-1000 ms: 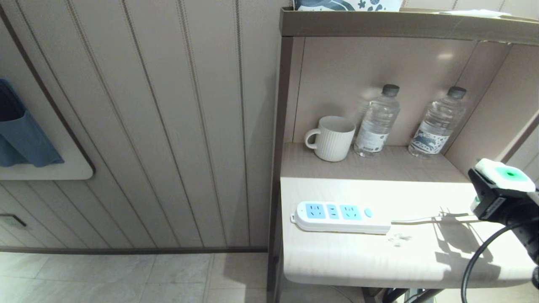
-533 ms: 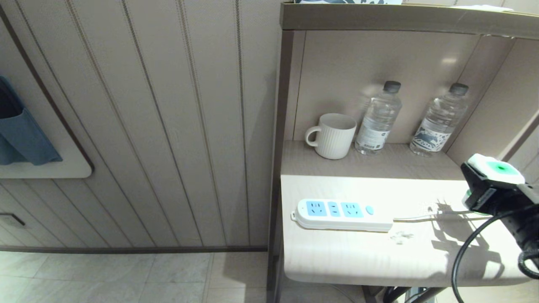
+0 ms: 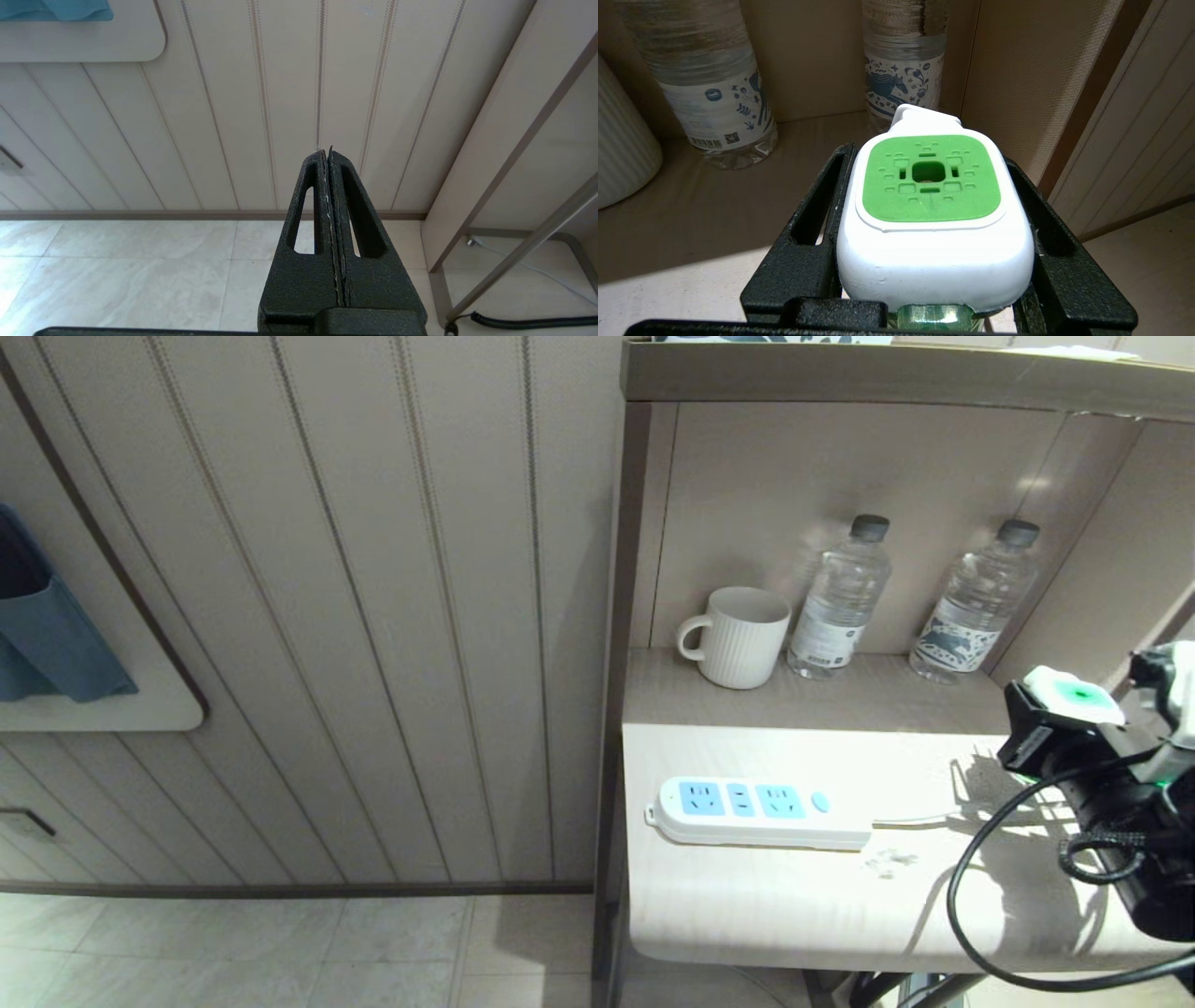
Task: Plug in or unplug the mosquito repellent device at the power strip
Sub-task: Place the mosquito repellent liquid on the table
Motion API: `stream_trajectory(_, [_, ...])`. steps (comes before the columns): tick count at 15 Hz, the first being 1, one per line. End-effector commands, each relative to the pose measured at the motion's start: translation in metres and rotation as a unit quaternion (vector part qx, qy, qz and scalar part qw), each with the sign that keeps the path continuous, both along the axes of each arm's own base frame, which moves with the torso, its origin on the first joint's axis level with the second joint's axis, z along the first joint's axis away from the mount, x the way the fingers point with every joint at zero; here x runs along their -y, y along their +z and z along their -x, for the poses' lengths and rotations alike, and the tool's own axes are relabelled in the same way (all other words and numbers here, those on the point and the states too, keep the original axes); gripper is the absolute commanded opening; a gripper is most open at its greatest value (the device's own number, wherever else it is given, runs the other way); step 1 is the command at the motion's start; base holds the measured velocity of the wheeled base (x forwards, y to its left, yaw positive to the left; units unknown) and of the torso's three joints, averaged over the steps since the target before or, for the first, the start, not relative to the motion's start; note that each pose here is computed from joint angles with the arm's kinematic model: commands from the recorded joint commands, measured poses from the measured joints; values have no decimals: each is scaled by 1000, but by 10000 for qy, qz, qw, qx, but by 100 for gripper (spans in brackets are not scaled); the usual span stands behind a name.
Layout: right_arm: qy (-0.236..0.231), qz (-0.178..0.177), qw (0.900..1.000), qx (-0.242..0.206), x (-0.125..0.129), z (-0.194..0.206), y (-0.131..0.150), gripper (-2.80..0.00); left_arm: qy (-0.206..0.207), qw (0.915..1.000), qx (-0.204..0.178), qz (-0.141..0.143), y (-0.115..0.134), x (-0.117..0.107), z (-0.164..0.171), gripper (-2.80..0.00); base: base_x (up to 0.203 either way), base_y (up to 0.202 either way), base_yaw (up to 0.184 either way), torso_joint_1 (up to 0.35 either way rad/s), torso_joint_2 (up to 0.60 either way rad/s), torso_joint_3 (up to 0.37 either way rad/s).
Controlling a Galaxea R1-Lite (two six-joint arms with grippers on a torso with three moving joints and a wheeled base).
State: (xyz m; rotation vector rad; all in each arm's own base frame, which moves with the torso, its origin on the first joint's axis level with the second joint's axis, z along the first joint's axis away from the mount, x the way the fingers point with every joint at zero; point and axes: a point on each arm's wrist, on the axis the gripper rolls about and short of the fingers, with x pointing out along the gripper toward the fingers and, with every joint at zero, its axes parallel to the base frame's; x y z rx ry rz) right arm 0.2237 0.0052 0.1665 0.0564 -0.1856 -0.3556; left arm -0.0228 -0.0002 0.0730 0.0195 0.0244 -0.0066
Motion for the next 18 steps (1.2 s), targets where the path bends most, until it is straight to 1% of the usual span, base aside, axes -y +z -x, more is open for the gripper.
stream_trajectory(1, [-40,2,10000,26,0,-17,-6,-280,1,10000,-8,-2,0,0,0,-280,0,0,0,0,0,0])
stream_trajectory(4, [-48,7,10000,13,-1,-33,-9,-280,1,10000,-8,-2,0,0,0,-280,0,0,0,0,0,0])
stream_trajectory(12, [-314,-42,9995,24,-2,-76,-19,-280,1,10000,-8,-2,0,0,0,-280,0,0,0,0,0,0])
stream_trajectory(18, [-427,-78,9990,66,-2,-77,-17,-280,1,10000,-8,-2,0,0,0,-280,0,0,0,0,0,0])
